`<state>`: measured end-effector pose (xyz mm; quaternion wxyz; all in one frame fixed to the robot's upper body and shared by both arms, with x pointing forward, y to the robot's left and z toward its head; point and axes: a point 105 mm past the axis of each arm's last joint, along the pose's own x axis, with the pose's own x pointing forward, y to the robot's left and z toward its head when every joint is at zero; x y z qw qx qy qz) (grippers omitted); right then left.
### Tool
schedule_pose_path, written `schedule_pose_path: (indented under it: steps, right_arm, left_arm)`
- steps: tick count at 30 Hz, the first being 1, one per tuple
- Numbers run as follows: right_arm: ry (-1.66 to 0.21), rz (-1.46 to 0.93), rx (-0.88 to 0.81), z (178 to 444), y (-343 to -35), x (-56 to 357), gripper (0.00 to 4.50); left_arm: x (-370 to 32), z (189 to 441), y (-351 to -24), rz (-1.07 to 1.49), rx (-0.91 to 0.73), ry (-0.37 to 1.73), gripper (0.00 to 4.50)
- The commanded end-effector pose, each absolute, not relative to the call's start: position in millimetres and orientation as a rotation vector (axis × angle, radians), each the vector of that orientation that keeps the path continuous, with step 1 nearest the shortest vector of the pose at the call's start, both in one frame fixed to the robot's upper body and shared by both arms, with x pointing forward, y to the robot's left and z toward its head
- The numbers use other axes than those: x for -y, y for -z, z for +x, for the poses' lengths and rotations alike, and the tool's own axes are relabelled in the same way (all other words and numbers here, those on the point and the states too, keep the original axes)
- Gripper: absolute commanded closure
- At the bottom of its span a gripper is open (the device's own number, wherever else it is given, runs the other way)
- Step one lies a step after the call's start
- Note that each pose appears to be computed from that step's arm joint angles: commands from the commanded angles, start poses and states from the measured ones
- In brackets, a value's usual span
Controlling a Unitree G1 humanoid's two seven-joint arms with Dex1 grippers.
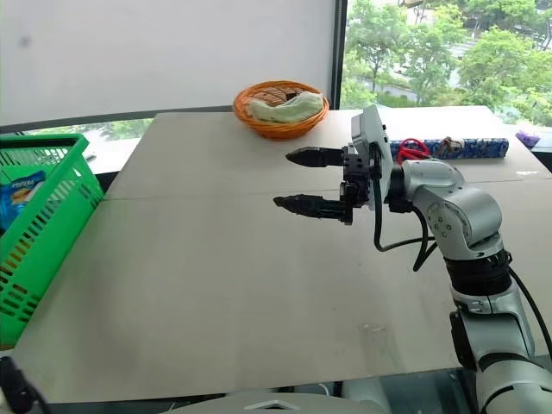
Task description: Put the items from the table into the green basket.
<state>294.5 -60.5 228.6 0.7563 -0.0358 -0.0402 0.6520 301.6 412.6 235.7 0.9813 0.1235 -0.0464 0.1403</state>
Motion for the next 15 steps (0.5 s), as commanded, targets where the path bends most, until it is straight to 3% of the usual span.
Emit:
schedule_pose_path:
  steps: [1,3,6,11,15]
  right_arm:
    - [-1.186,-0.216,0.017,326.2,-197.2,86.6,0.00]
    - [-1.087,-0.267,-0.028,336.6,-171.7,101.6,0.00]
    - [-0.970,-0.271,-0.094,340.1,-135.3,121.1,0.00]
    - [-0.835,-0.231,-0.125,330.8,-103.8,141.5,0.00]
    - [-0.788,-0.202,-0.131,325.9,-97.2,147.2,0.00]
  left_arm:
    - [-313.9,307.1,-211.8,0.198,0.051,0.199,0.07]
    - [-266.2,293.7,-179.6,0.138,-0.049,0.404,0.07]
    - [-222.9,284.8,-145.9,0.050,-0.113,0.495,0.07]
    - [-190.0,284.9,-108.2,0.115,-0.165,0.529,0.07]
    - [-184.6,288.4,-91.4,0.085,-0.184,0.523,0.07]
